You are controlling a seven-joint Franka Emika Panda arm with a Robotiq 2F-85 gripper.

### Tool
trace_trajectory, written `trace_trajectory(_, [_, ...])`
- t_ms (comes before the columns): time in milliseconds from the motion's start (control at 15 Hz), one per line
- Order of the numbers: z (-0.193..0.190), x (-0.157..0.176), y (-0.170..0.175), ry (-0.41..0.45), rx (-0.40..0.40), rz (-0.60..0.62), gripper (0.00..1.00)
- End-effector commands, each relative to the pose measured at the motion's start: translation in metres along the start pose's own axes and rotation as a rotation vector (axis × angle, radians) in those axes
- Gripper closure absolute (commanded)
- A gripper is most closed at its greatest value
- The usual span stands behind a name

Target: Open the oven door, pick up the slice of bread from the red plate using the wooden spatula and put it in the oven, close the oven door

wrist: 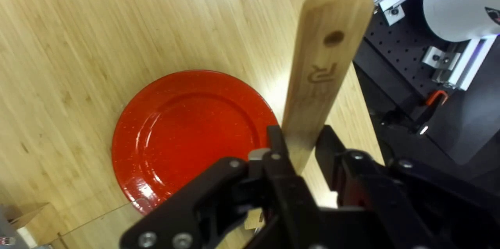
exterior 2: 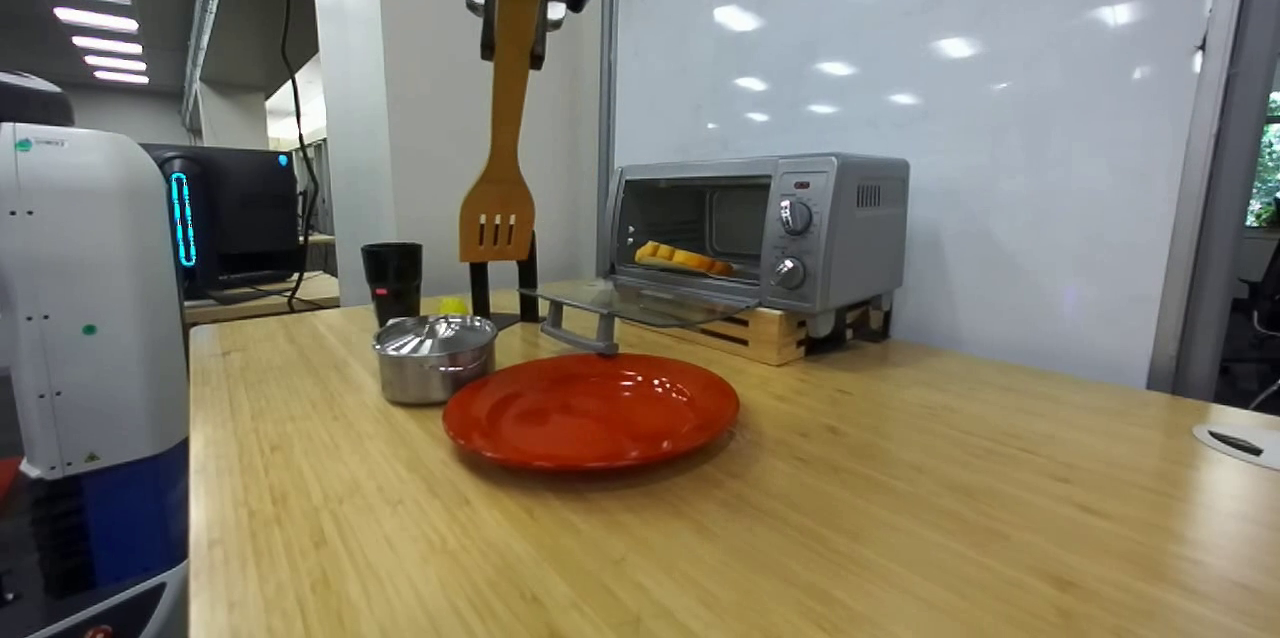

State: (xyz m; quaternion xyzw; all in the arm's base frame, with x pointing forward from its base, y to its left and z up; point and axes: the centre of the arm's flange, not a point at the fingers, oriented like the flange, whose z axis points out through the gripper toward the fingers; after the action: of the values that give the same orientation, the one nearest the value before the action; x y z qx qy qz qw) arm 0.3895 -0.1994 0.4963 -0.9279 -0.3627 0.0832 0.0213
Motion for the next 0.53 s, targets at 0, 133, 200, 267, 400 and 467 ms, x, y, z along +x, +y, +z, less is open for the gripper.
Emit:
trace_trajectory(0, [0.02,-0.018,-0.014,0.023,0.007,-0.138,0.94])
trace_trajectory(133, [0.026,-0.023,-0.015,0.02,0.028,-0.193,0.94])
trace_trajectory(200, [0.029,-0.026,-0.016,0.017,0.037,-0.217,0.94])
trace_trajectory(267, [0.034,-0.029,-0.017,0.009,0.044,-0.24,0.94])
trace_trajectory(400, [0.043,-0.036,-0.019,-0.015,0.065,-0.285,0.94])
trace_trajectory(467, [0.046,-0.038,-0.02,-0.028,0.071,-0.311,0.94])
